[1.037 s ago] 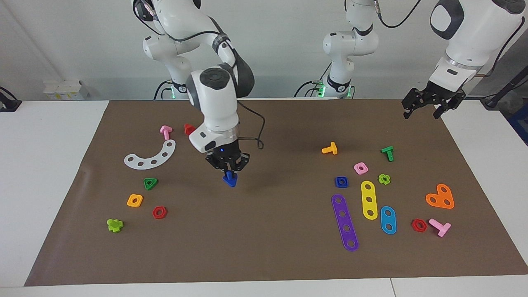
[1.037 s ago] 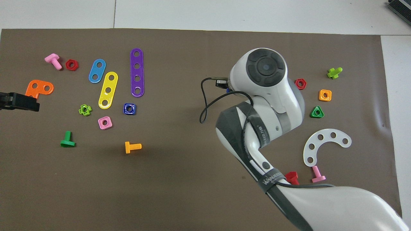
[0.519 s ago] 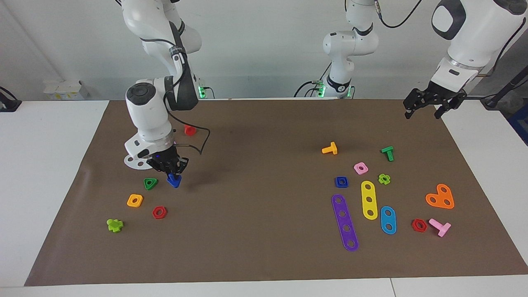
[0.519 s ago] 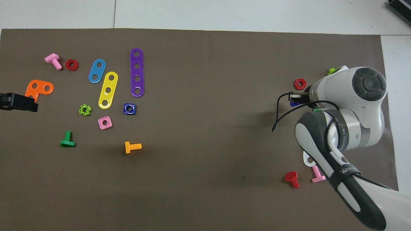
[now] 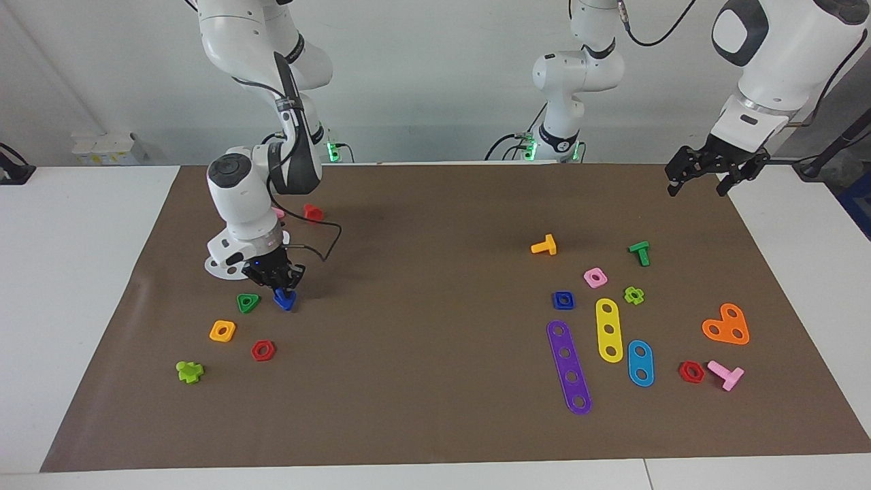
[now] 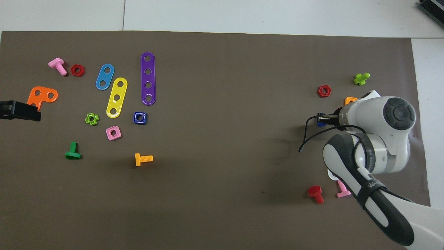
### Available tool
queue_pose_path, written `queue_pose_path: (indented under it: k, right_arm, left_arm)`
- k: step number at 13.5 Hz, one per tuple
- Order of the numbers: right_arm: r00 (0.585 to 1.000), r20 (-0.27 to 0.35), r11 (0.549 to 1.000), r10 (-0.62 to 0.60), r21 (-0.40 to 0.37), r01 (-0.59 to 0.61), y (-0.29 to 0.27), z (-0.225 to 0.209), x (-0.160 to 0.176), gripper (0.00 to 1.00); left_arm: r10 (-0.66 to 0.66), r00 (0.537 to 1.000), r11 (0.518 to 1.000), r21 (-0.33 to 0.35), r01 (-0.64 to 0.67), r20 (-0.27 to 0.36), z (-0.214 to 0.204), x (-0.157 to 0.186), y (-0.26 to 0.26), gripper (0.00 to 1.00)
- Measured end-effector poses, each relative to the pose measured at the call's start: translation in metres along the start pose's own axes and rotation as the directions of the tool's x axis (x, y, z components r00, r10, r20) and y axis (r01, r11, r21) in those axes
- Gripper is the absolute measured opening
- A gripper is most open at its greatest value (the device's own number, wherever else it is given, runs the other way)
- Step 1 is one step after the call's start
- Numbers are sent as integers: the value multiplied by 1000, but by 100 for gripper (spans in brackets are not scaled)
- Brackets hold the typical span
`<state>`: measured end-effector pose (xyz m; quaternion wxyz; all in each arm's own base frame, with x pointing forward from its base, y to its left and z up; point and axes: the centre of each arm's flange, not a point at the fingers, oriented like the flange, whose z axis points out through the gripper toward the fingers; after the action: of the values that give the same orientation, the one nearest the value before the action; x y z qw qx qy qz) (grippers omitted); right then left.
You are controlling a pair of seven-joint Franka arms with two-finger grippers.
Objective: Unscrew and place screws in storage area
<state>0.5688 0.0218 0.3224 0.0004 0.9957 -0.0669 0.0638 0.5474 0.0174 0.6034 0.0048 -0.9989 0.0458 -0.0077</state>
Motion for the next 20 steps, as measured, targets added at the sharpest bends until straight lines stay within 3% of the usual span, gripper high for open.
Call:
queue_pose_path:
  k: [3,7,10,12,15,20]
  right_arm:
    - [1000,7,1000,-1,-1,1,2,3,-1,24]
    - [1000,-22,1000,21,10,-21,-4,-11,7,71]
    - [999,-25,999,33,13,-33,-7,-76,32,100]
    - [999,4,999,49,7,-49,2,-146,42,100]
    - [994,81,997,79,-8,-79,25,-239,31,100]
    - [986,163,1000,19,-10,-18,46,-325,7,100]
  left_arm:
    - [0,1000,1000,0,0,0,0,0,0,100]
    - [0,1000,1000,0,0,0,0,0,0,100]
    - [0,1000,1000,0,0,0,0,0,0,100]
    - [0,1000,1000,0,0,0,0,0,0,100]
    - [0,1000,1000,0,0,0,0,0,0,100]
    - [0,1000,1000,0,0,0,0,0,0,100]
